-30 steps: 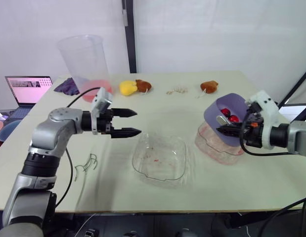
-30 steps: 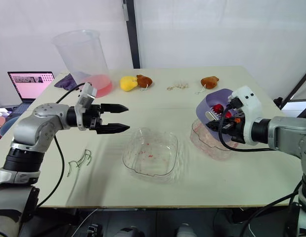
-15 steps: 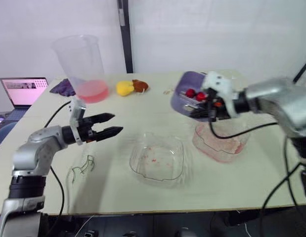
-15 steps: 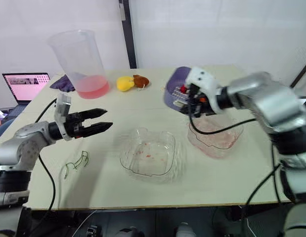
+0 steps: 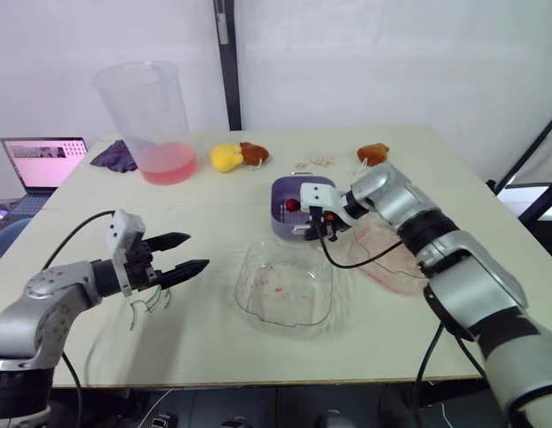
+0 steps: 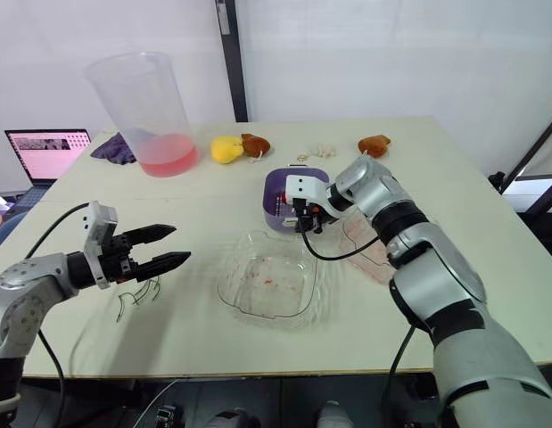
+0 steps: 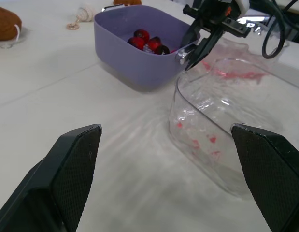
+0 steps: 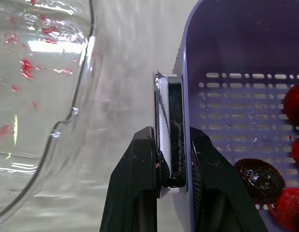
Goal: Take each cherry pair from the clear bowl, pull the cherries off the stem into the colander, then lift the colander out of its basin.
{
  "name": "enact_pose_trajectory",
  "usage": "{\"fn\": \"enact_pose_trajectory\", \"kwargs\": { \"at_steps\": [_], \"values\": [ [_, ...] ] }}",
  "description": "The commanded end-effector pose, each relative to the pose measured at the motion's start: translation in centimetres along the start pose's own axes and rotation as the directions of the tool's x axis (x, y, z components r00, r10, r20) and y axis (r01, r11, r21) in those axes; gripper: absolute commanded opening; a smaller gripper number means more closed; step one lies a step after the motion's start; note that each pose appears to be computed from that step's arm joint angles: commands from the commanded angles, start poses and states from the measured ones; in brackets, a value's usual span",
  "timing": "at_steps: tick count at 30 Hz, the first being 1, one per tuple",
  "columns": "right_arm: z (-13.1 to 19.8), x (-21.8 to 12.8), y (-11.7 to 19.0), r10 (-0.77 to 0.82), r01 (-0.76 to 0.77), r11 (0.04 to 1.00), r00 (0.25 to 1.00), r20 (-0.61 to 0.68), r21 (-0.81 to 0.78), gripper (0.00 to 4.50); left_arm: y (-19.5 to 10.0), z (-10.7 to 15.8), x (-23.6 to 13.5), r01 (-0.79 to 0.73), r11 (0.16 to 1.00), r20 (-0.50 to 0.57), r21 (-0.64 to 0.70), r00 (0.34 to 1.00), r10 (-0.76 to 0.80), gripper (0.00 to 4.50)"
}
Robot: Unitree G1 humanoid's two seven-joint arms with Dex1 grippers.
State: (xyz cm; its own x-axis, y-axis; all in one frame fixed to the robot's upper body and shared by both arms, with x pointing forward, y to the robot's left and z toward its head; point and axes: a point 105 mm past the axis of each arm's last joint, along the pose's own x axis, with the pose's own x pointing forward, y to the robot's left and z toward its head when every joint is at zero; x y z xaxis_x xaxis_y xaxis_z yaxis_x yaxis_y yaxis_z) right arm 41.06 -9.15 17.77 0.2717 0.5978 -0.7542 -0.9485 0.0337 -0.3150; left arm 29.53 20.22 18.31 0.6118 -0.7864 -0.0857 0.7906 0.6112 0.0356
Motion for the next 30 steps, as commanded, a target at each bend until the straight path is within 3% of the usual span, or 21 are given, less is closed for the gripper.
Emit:
{"fn": "enact_pose_trajectory", "kwargs": {
  "at_steps": [1, 3, 5, 10, 13, 16, 22, 27, 30],
  "values": [
    [1.2, -0.5, -0.6, -0.004, 0.004, 1.0, 0.999, 0.037, -0.023, 0.24, -0.1, 1.4, -0.5, -0.011, 0.999, 0.022, 0.047, 1.0, 0.01, 4.5],
    [1.2, -0.6, -1.0, -0.022, 0.023, 0.999, 0.999, 0.04, -0.026, 1.3, 0.0, 1.4, -0.5, -0.011, 0.999, 0.022, 0.047, 1.0, 0.01, 4.5],
    [1.9, -1.6, -1.5, -0.039, 0.041, 0.999, 0.998, 0.059, -0.03, 1.93, -0.1, 1.5, -0.4, -0.004, 0.999, 0.024, 0.05, 1.0, 0.003, 4.5],
    [4.2, -6.7, -3.2, -0.118, 0.125, 0.992, 0.978, 0.172, -0.031, 4.48, 1.4, 3.4, -0.2, -0.061, 0.997, 0.111, 0.043, 0.992, 0.056, 4.5],
    [5.5, -11.2, -3.5, -0.141, 0.153, 0.988, 0.957, 0.253, -0.027, 4.48, 2.2, 4.7, -0.2, -0.078, 0.997, 0.171, 0.029, 0.983, 0.072, 4.5],
    [5.5, -14.8, -3.1, -0.175, 0.185, 0.983, 0.935, 0.307, -0.002, 4.48, 2.8, 4.4, 0.0, -0.074, 0.997, 0.153, -0.001, 0.986, 0.074, 4.5],
    [1.4, -20.4, 0.8, -0.351, 0.342, 0.935, 0.864, 0.36, 0.091, 4.48, 3.4, 2.3, 0.6, -0.105, 0.99, 0.005, 0.089, 0.994, 0.105, 4.5],
    [-3.9, -22.8, 4.8, -0.635, 0.583, 0.772, 0.7, 0.328, 0.253, 4.48, 3.1, 3.1, 2.0, -0.029, 0.99, -0.008, 0.142, 1.0, 0.03, 4.5],
    [-6.0, -23.0, 7.0, -0.721, 0.636, 0.692, 0.629, 0.291, 0.341, 4.48, 3.0, 3.2, 2.3, -0.005, 0.989, -0.017, 0.145, 1.0, 0.008, 4.5]
  ]
}}
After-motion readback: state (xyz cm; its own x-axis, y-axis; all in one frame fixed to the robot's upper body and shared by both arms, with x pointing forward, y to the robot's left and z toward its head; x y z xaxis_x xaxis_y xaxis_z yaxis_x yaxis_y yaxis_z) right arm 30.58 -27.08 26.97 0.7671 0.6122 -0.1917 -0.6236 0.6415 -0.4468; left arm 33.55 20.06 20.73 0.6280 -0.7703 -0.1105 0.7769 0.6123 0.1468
